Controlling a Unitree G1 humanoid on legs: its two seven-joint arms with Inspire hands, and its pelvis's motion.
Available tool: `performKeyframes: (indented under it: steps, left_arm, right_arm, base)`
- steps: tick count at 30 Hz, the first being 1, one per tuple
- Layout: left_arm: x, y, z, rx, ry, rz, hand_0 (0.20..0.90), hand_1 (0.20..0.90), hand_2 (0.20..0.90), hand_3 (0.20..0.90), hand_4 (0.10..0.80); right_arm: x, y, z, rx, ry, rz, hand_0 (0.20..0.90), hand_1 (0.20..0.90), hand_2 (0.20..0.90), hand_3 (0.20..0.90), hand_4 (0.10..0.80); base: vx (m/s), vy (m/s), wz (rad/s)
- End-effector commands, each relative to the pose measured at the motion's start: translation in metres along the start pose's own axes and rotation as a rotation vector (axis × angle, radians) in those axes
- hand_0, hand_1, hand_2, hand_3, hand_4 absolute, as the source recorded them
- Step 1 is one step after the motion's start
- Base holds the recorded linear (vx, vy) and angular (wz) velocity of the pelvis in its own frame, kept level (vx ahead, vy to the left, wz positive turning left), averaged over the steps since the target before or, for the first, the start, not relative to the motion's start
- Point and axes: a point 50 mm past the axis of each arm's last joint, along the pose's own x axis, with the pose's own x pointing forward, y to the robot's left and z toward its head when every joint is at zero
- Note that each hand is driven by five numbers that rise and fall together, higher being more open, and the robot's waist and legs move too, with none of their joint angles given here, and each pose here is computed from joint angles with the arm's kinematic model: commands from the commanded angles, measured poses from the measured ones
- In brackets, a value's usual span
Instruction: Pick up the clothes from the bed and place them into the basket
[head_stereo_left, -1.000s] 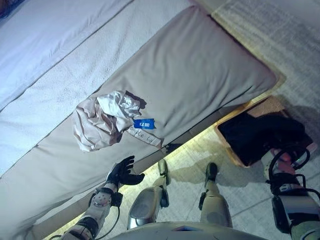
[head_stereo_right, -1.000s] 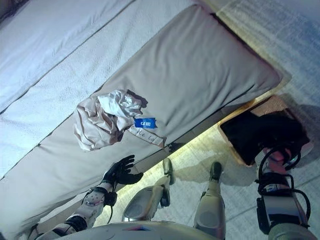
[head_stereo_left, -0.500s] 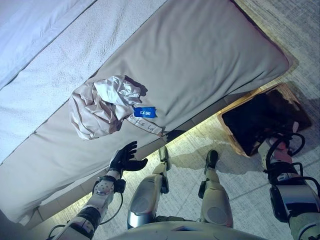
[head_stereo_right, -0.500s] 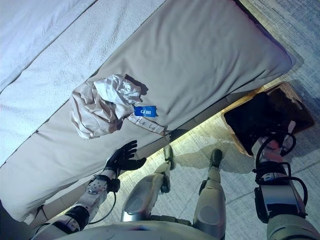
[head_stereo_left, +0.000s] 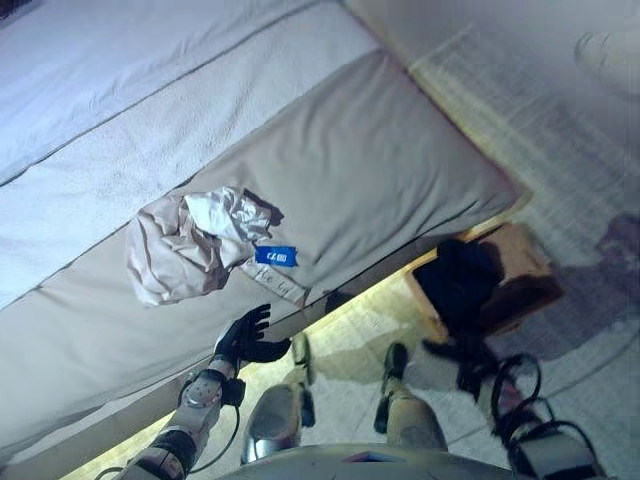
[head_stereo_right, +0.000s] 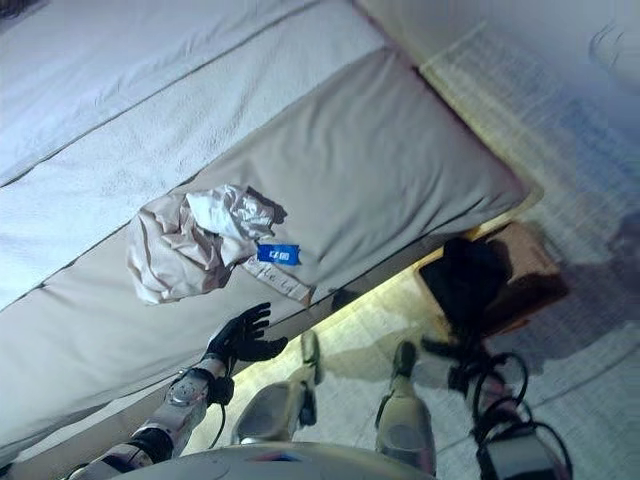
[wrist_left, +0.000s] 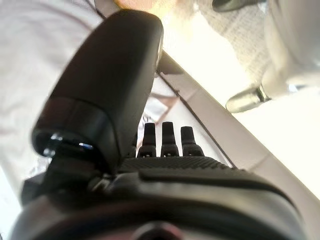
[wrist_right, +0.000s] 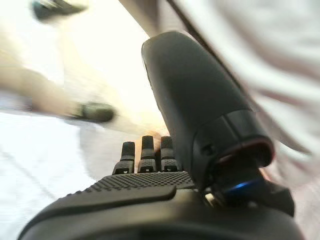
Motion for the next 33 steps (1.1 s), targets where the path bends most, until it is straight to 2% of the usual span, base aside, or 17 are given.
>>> performKeyframes:
  steps: [1,3,8,12,33]
  left_arm:
    - [-0.003,-0.002,-0.009,0.006,0.014,-0.004,0.900,0.900,0.900,0.900,0.800]
    - [-0.004,-0.006,-0.015,-0.006,0.043,-0.026,0.900,0.900,0.900,0.900,0.800]
    - [-0.011,-0.016,-0.035,-0.045,0.127,-0.070,0.900,0.900,0.900,0.900,0.800]
    - [-0.014,-0.014,-0.040,-0.053,0.154,-0.078,0.900,0.900,0.900,0.900,0.800]
    - [-0.032,-0.006,-0.070,-0.169,0.280,0.038,0.900,0.900,0.900,0.900,0.800]
  right_arm:
    - [-0.003,0.002,-0.014,-0.076,0.029,0.047,0.900,0.900,0.900,0.900,0.800]
    - [-0.007,0.009,-0.030,-0.136,0.070,0.076,0.900,0.900,0.900,0.900,0.800]
    - [-0.012,0.009,-0.049,-0.071,0.117,0.011,0.900,0.900,0.900,0.900,0.800]
    - [-0.015,0.003,-0.056,-0.077,0.134,-0.007,0.900,0.900,0.900,0.900,0.800]
    - [-0.018,-0.001,-0.060,-0.141,0.090,-0.022,0.900,0.900,0.900,0.900,0.800]
  base:
    - [0.068,0.023,0.15]
    - [0.063,0.040,0.10]
    - [0.083,0.049,0.10]
    - [0.058,0.036,0.01]
    - [0.055,0.008,0.02]
